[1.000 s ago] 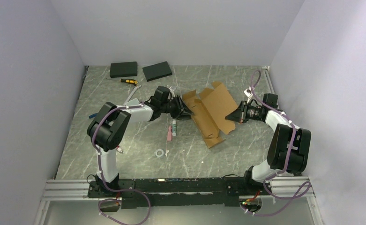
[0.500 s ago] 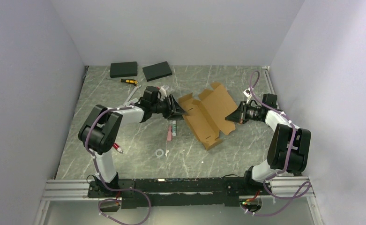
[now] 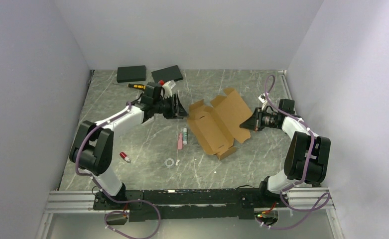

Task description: Fold the paper box

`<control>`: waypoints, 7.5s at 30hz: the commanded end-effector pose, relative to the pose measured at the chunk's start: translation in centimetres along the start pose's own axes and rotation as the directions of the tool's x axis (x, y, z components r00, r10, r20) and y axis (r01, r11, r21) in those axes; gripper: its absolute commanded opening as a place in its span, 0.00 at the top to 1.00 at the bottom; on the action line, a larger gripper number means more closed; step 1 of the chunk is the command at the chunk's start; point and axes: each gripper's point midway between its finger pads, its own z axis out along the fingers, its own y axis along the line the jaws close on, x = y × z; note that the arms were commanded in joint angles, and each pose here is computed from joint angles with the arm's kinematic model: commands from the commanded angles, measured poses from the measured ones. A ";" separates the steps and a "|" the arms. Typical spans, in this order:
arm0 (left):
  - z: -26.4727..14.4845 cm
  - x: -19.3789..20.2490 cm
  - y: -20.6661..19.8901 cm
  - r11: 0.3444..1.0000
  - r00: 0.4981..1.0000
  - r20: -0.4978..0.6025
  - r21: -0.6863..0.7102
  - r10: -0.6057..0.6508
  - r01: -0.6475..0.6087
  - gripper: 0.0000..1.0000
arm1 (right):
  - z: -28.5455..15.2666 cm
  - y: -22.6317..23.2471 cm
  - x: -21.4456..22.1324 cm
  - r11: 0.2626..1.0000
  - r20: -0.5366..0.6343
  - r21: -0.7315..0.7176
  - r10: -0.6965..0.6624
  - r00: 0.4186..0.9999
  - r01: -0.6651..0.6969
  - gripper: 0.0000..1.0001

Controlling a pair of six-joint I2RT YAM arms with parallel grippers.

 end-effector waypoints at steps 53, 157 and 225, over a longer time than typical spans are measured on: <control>4.4 -0.1 1.6 0.984 0.978 -0.109 -0.003 0.176 -0.178 0.79 | 0.3 1.2 -1.6 0.991 -0.010 -0.004 -0.134 0.991 0.134 1.00; 12.8 0.2 -1.3 0.991 0.985 -0.165 0.131 0.043 -0.021 0.96 | 1.0 1.3 -1.6 0.980 -0.048 0.026 -0.194 0.980 0.195 1.00; -8.2 -5.6 1.5 0.948 0.853 0.446 0.032 0.271 -0.317 0.47 | -3.7 7.9 -6.4 0.289 -0.203 0.308 -0.911 0.359 0.907 1.00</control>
